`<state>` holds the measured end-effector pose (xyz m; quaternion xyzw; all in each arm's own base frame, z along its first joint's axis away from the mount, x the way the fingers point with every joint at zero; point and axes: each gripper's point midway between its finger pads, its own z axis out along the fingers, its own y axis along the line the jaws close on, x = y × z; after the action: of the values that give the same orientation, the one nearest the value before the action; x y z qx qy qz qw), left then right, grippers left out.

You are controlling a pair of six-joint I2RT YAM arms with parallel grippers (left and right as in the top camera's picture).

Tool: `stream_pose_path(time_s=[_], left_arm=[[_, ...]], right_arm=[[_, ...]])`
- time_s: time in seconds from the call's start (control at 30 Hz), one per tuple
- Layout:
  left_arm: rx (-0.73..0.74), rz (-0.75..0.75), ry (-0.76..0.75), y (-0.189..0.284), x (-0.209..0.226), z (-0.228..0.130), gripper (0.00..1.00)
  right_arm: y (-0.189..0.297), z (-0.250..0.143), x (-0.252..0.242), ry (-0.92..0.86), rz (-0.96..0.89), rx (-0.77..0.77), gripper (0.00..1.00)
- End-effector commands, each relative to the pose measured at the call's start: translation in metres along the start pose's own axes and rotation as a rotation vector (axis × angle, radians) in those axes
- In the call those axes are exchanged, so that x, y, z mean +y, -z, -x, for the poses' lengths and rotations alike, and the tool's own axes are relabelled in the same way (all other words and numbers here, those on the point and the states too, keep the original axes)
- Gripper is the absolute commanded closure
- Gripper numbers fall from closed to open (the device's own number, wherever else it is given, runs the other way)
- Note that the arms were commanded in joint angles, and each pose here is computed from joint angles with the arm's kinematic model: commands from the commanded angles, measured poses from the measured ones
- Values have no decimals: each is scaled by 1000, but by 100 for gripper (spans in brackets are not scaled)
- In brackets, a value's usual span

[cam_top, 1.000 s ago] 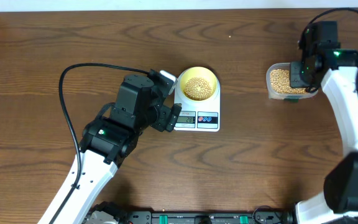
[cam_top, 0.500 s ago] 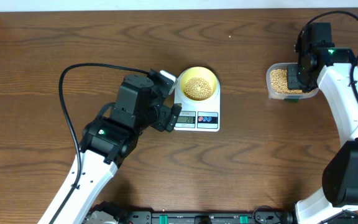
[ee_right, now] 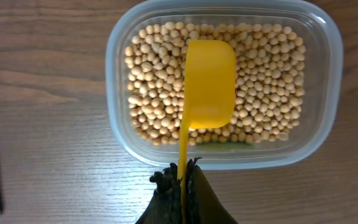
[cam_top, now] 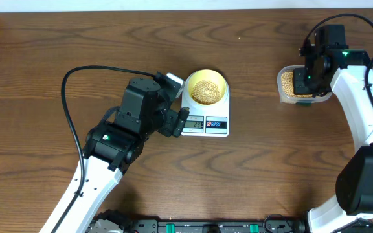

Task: Scoop item into bowl and weigh 50g on scale
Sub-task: 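Lower the scoop into the soybean tub with the right gripper and scoop beans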

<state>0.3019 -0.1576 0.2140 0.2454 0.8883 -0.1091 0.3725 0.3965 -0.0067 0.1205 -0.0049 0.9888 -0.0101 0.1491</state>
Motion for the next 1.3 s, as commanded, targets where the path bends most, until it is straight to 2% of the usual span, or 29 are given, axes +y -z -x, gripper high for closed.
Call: stream_pose_path(time_s=[0.0,0.2,0.5,0.87,1.0,1.27], left_arm=[[3,-8,-1,-1,-1,-1,13],[3,-8,-1,-1,-1,-1,14],[3,-8,-1,-1,-1,-1,13],[3,-8,-1,-1,-1,-1,14],[3,-8,-1,-1,-1,-1,13],[3,-8,-1,-1,-1,-1,13]], right_arm=[[-6,-4,10,19,64,19,99],[-5,-2,14,-10,147,9,99],[2,0,-7,-143,314,-22,99],[-10,-15,-25,-240,386,-14,99],[-6,-13,-22,-265,463,-36,99],[-3,-9,-28,-281,482,-61,99]])
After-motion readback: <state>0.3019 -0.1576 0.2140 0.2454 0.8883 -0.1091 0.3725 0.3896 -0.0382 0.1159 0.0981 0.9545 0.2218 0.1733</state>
